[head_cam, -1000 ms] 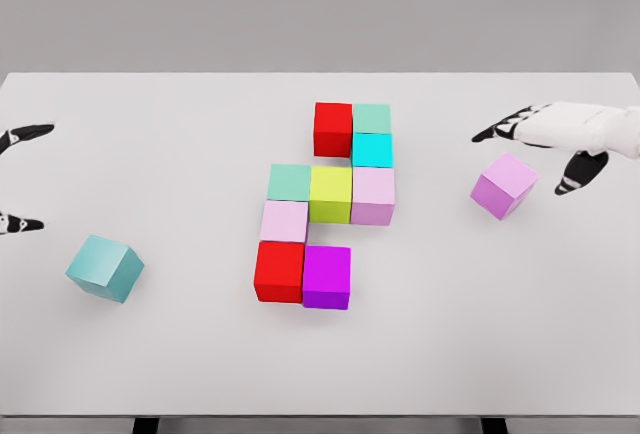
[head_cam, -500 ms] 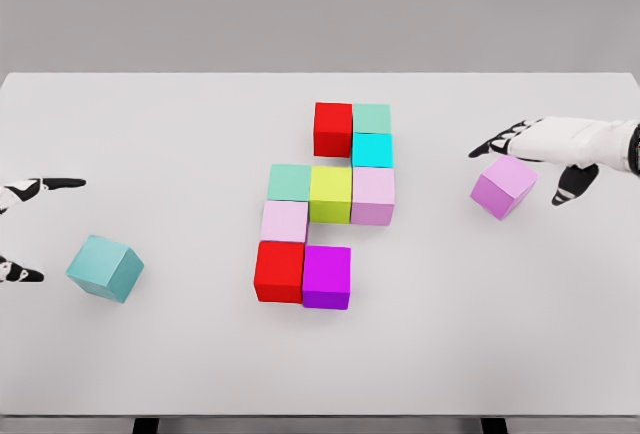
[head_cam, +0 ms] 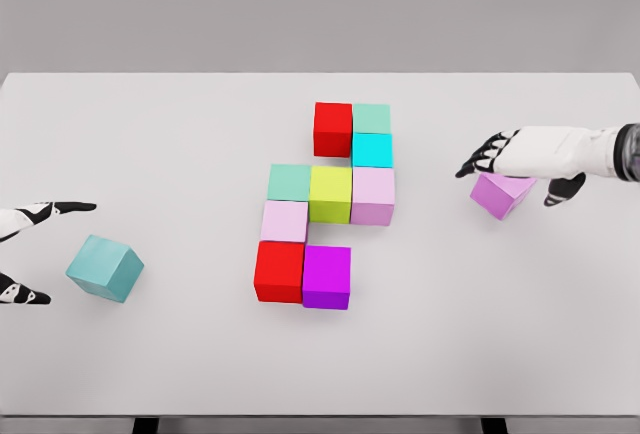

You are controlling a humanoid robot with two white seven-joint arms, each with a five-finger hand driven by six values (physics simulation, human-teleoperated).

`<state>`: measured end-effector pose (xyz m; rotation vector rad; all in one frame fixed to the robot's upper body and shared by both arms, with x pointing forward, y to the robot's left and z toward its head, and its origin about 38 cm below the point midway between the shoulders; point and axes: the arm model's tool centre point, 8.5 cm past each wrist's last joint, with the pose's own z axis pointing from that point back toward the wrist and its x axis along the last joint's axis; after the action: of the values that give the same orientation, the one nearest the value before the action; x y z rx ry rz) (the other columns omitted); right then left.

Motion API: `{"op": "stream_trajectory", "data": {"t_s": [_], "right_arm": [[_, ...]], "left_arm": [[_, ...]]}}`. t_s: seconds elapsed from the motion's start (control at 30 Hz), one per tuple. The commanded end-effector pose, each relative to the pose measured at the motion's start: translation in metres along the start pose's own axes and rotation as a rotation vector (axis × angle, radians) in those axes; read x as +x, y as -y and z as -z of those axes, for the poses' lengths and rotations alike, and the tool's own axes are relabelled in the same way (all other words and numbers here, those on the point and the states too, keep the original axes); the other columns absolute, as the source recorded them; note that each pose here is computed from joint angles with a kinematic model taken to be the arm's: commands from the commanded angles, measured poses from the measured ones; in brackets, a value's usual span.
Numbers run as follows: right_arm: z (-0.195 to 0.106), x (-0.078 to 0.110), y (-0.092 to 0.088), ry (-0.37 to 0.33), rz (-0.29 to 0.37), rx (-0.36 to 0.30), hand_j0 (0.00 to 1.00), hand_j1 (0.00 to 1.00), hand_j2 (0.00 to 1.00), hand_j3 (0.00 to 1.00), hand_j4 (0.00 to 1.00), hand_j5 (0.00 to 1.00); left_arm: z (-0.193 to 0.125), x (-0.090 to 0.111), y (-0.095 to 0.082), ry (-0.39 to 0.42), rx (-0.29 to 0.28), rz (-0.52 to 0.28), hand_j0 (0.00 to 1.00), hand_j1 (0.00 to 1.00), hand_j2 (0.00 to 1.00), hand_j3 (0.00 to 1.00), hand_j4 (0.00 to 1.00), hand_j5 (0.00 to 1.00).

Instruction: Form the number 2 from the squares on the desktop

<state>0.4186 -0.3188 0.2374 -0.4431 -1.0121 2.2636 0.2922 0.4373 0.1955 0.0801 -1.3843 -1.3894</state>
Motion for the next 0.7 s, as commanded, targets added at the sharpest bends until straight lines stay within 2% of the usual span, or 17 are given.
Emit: {"op": "stream_trajectory", "data": {"t_s": [0.0, 0.1, 0.23, 0.4, 0.5, 0.67], "right_arm": [[0.006, -0.011, -0.004, -0.013, 0.023, 0.004, 1.00, 1.00, 1.00, 1.00, 1.00, 1.00], [0.013, -0.022, -0.002, -0.039, 0.066, -0.008, 1.00, 1.00, 1.00, 1.00, 1.00, 1.00], [0.015, -0.027, -0.003, -0.047, 0.087, -0.009, 1.00, 1.00, 1.00, 1.00, 1.00, 1.00], [0.021, -0.032, -0.007, -0.054, 0.108, -0.003, 1.00, 1.00, 1.00, 1.00, 1.00, 1.00], [0.026, -0.034, -0.010, -0.057, 0.123, 0.003, 1.00, 1.00, 1.00, 1.00, 1.00, 1.00], [0.025, -0.038, -0.015, -0.066, 0.133, 0.012, 1.00, 1.00, 1.00, 1.00, 1.00, 1.00]], "left_arm": [[-0.001, 0.000, -0.001, -0.003, 0.000, -0.001, 1.00, 1.00, 1.00, 1.00, 1.00, 1.00], [-0.001, 0.000, -0.001, -0.003, -0.034, 0.009, 1.00, 1.00, 1.00, 1.00, 1.00, 1.00], [0.000, 0.001, 0.001, 0.001, -0.064, 0.011, 1.00, 1.00, 1.00, 1.00, 1.00, 1.00], [0.006, 0.001, 0.001, 0.019, -0.043, 0.005, 1.00, 1.00, 1.00, 1.00, 1.00, 1.00], [0.019, -0.001, -0.005, 0.047, 0.002, 0.036, 1.00, 1.00, 1.00, 1.00, 1.00, 1.00], [0.020, 0.001, -0.011, 0.053, 0.017, 0.042, 1.00, 1.00, 1.00, 1.00, 1.00, 1.00]]}}
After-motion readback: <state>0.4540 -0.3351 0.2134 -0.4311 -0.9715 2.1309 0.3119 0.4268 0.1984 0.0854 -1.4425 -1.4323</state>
